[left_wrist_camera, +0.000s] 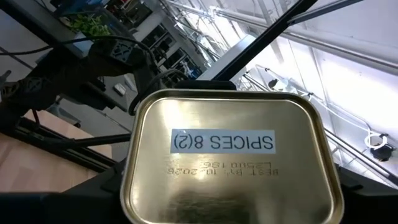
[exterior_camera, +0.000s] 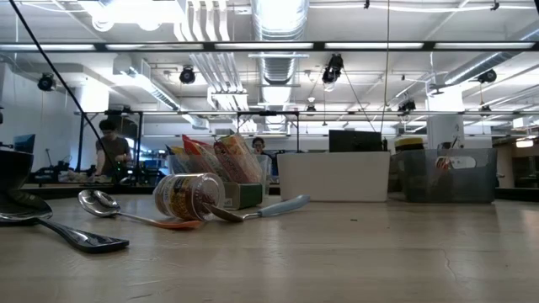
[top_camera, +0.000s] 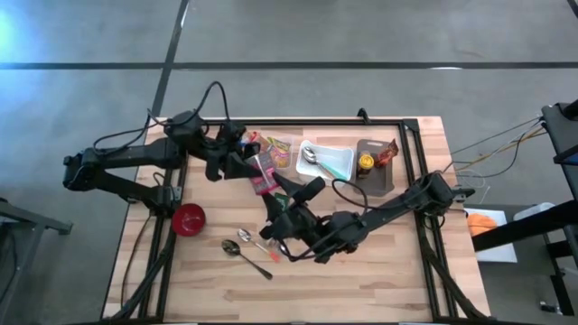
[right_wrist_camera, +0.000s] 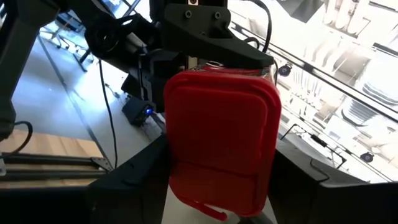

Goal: Pick & Place Food Item
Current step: Put the red seasoning can into the black bin

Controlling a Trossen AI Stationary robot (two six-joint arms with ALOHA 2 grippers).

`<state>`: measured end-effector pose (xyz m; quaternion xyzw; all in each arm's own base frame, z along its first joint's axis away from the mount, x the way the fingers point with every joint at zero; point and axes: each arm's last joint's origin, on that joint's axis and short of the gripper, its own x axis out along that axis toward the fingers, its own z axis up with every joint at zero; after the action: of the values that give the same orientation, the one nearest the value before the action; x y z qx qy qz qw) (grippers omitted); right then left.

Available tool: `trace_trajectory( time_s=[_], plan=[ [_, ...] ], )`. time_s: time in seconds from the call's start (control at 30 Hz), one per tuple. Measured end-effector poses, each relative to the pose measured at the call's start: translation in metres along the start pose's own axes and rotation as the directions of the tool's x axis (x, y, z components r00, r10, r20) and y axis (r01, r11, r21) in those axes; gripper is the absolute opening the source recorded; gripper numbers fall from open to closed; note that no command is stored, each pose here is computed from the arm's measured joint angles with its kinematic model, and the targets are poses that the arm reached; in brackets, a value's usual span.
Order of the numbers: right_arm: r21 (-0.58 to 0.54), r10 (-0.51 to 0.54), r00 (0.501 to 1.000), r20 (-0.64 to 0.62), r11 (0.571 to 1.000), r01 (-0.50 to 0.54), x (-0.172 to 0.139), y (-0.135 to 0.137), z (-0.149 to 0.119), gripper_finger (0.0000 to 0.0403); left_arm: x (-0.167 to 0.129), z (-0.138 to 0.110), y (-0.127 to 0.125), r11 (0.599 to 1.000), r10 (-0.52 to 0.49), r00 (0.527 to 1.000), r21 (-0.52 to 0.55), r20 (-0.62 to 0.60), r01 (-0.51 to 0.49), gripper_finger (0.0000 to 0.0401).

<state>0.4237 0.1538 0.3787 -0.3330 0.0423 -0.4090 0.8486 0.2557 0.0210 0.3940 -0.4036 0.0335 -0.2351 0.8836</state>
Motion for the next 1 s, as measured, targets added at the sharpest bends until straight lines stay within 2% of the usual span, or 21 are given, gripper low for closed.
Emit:
trace_trajectory(
  time_s=[0.37,0.57,1.0],
  plan=[
    [-0.017,-0.005,1.0,-0.027,1.0,0.004,-0.007,-0.006,0.008,0.0202,-0.003,0.0,-0.004,1.0,-0.002,1.0,0.005,0.001,0.002,0.0298],
    [0.012,-0.002,0.999,-0.036,1.0,0.003,-0.016,-0.011,0.015,0.0202,-0.007,0.0,-0.008,0.999,-0.004,1.0,0.053,0.009,0.004,0.0298],
    [0.067,0.002,0.999,-0.044,0.998,0.001,-0.023,-0.012,0.019,0.0202,-0.009,0.002,-0.011,0.999,0.001,1.0,0.053,0.016,-0.002,0.0298]
  ],
)
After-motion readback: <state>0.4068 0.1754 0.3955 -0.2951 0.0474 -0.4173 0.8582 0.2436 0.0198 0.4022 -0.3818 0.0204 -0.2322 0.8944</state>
